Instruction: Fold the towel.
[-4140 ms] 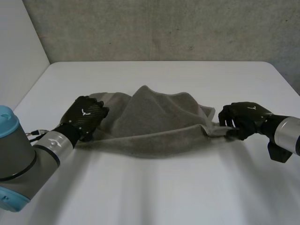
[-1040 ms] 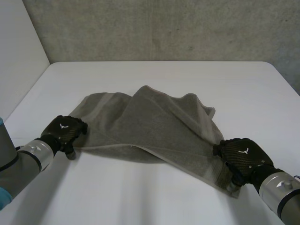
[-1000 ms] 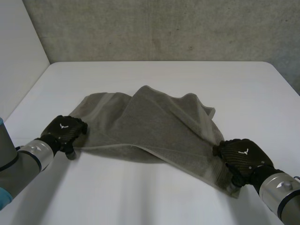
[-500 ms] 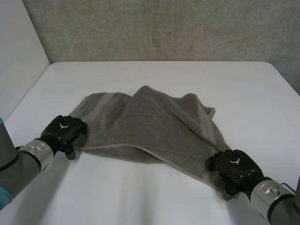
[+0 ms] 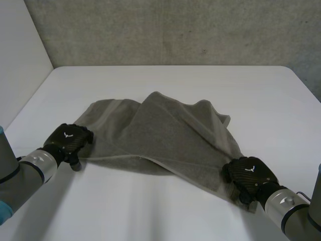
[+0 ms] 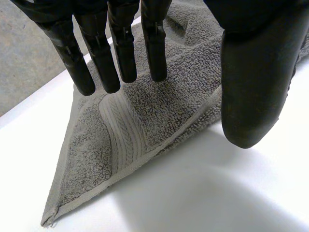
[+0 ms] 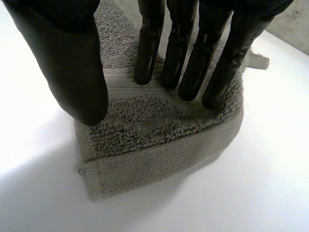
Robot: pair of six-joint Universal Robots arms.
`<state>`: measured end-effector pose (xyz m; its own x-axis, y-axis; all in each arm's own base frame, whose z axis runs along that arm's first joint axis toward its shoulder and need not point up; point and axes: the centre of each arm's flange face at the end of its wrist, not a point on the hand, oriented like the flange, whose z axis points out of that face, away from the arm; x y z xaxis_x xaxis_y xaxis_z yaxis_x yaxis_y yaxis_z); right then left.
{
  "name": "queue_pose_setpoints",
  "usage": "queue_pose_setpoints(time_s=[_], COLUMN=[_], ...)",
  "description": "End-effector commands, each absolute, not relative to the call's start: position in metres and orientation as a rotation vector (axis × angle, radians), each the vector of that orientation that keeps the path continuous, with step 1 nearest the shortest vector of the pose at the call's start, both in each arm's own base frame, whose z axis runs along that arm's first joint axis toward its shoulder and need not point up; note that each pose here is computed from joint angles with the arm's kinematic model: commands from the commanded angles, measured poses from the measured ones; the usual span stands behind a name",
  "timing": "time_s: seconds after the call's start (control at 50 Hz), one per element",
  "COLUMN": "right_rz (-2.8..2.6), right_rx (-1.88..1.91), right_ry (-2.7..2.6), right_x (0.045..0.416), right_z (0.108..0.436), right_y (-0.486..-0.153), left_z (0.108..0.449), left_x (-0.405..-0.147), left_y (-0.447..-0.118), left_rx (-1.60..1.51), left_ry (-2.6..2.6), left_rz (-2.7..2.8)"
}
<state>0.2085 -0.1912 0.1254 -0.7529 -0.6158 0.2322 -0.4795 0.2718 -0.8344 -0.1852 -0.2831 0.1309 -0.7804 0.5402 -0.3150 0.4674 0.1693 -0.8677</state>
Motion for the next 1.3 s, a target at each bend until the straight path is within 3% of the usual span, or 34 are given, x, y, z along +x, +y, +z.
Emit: queue_pose_setpoints(time_s=[0.02, 0.2, 0.26, 0.36, 0.46, 0.68, 0.86, 1.3], right_rz=[-1.465, -1.472, -1.521, -1.709, -1.708, -1.475, -1.403, -1.307], right_rx=[-1.045, -1.043, -1.032, -0.969, -0.967, -1.199, -1.274, -1.368], right_ry=[2.404, 2.402, 2.390, 2.339, 2.312, 2.276, 2.342, 2.270], right_x=[0.209, 0.209, 0.208, 0.200, 0.198, 0.202, 0.184, 0.183], right_z=[0.119, 0.119, 0.129, 0.176, 0.190, 0.168, 0.164, 0.149], right_y=[-0.191, -0.193, -0.200, -0.221, -0.229, -0.197, -0.199, -0.187], left_z=[0.131, 0.131, 0.131, 0.132, 0.133, 0.133, 0.133, 0.132], left_x=[-0.185, -0.185, -0.185, -0.185, -0.186, -0.185, -0.186, -0.188], left_y=[-0.283, -0.283, -0.283, -0.283, -0.283, -0.280, -0.280, -0.278], left_rx=[-1.013, -1.013, -1.013, -1.011, -1.013, -1.012, -1.015, -1.020], left_ry=[-2.353, -2.352, -2.352, -2.350, -2.346, -2.350, -2.346, -2.343], left_rz=[1.705, 1.704, 1.704, 1.708, 1.714, 1.705, 1.706, 1.703])
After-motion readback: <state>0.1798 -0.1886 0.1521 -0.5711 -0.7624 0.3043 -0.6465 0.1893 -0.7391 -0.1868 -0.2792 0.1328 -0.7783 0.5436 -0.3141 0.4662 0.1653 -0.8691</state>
